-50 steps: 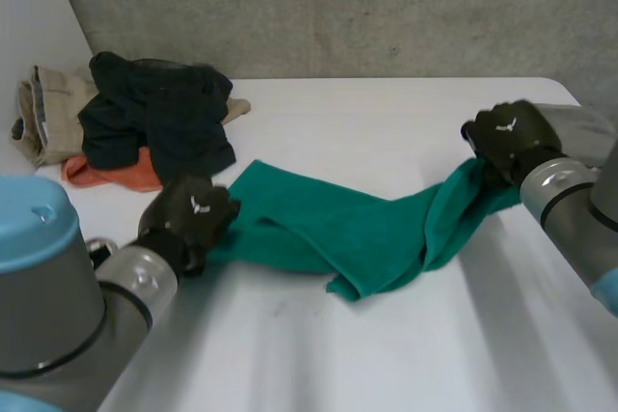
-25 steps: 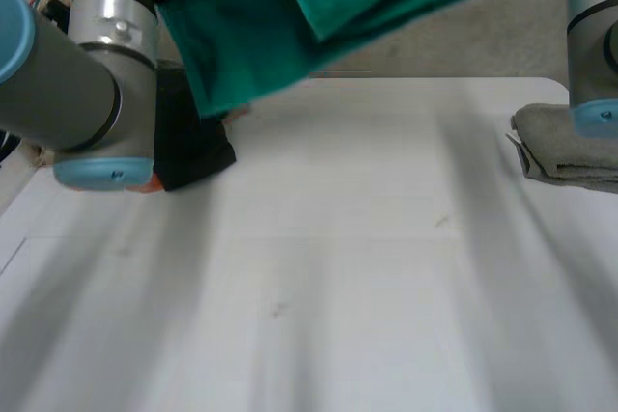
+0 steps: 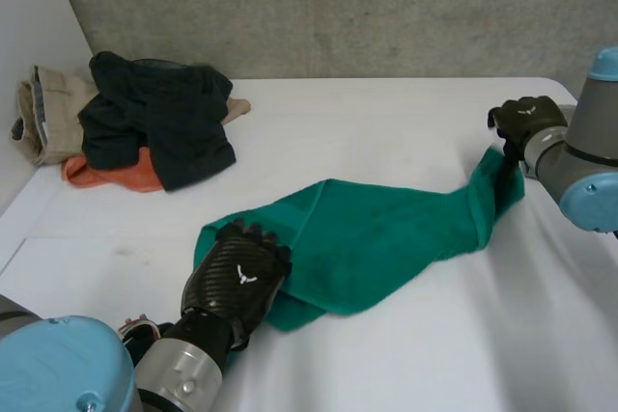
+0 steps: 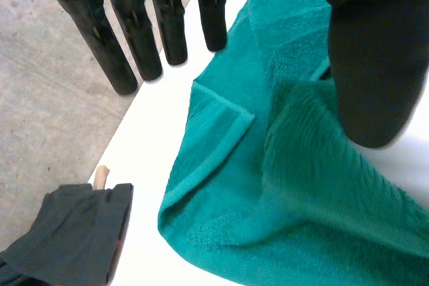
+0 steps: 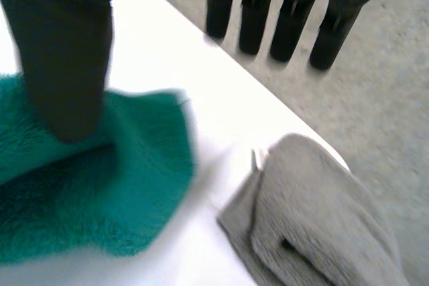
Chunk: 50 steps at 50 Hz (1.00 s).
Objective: Fold the laundry.
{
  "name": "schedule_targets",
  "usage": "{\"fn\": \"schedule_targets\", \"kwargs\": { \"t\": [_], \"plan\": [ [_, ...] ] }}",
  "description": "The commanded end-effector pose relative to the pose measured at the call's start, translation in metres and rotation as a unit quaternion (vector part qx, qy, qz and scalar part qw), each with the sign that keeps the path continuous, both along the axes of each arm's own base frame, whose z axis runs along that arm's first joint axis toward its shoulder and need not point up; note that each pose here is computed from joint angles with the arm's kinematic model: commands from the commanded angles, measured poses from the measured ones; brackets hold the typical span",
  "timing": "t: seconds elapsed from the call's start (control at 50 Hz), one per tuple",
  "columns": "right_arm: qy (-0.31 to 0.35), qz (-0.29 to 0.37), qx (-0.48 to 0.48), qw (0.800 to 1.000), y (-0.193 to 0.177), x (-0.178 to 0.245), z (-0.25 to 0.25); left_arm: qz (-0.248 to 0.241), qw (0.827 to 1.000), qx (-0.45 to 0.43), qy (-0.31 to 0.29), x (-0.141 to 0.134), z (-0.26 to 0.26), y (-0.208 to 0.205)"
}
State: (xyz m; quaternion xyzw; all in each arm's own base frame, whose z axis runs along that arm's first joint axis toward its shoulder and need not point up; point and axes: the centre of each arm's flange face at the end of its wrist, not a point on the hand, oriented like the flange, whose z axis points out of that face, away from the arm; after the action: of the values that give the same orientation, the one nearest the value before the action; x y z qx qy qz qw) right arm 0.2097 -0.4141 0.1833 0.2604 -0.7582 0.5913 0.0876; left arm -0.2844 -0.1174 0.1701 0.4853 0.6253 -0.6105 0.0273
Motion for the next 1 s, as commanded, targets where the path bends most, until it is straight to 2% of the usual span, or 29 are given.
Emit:
{"fn": "schedule_targets", "kwargs": {
  "t": [0.02,0.14,0.16,0.24,0.36,0.44,0.46,0.54,0.7,0.86,1.0],
  "plan": [
    [0.011,-0.034,-0.012,0.999,0.003,-0.009,0.005,0.024,0.997,-0.048,0.049,0.003,0.049,-0.016],
    [-0.002,-0.014,-0.055,0.998,0.027,-0.009,0.044,0.100,0.984,-0.072,0.127,0.028,0.084,-0.051],
    [-0.005,-0.006,-0.063,0.998,0.036,-0.009,0.055,0.123,0.979,-0.065,0.149,0.036,0.087,-0.062],
    [-0.004,0.009,-0.052,0.999,0.057,-0.009,0.060,0.163,0.970,-0.018,0.177,0.050,0.083,-0.074],
    [-0.006,0.069,0.013,0.997,0.107,0.004,0.049,0.160,0.965,0.113,0.174,0.053,0.055,-0.068],
    [-0.013,0.133,0.081,0.988,0.149,0.021,0.030,0.155,0.949,0.202,0.188,0.054,0.040,-0.063],
    [-0.017,0.159,0.107,0.981,0.166,0.029,0.019,0.155,0.940,0.233,0.195,0.054,0.035,-0.060],
    [-0.034,0.195,0.146,0.969,0.197,0.045,0.001,0.160,0.926,0.275,0.202,0.052,0.025,-0.058],
    [-0.080,0.224,0.137,0.962,0.214,0.067,-0.022,0.168,0.915,0.314,0.189,0.045,0.002,-0.064],
    [-0.071,0.254,0.123,0.957,0.218,0.087,-0.048,0.176,0.909,0.342,0.164,0.035,-0.024,-0.077],
    [-0.043,0.263,0.090,0.960,0.209,0.093,-0.063,0.182,0.911,0.338,0.153,0.025,-0.035,-0.088]
  ]
}}
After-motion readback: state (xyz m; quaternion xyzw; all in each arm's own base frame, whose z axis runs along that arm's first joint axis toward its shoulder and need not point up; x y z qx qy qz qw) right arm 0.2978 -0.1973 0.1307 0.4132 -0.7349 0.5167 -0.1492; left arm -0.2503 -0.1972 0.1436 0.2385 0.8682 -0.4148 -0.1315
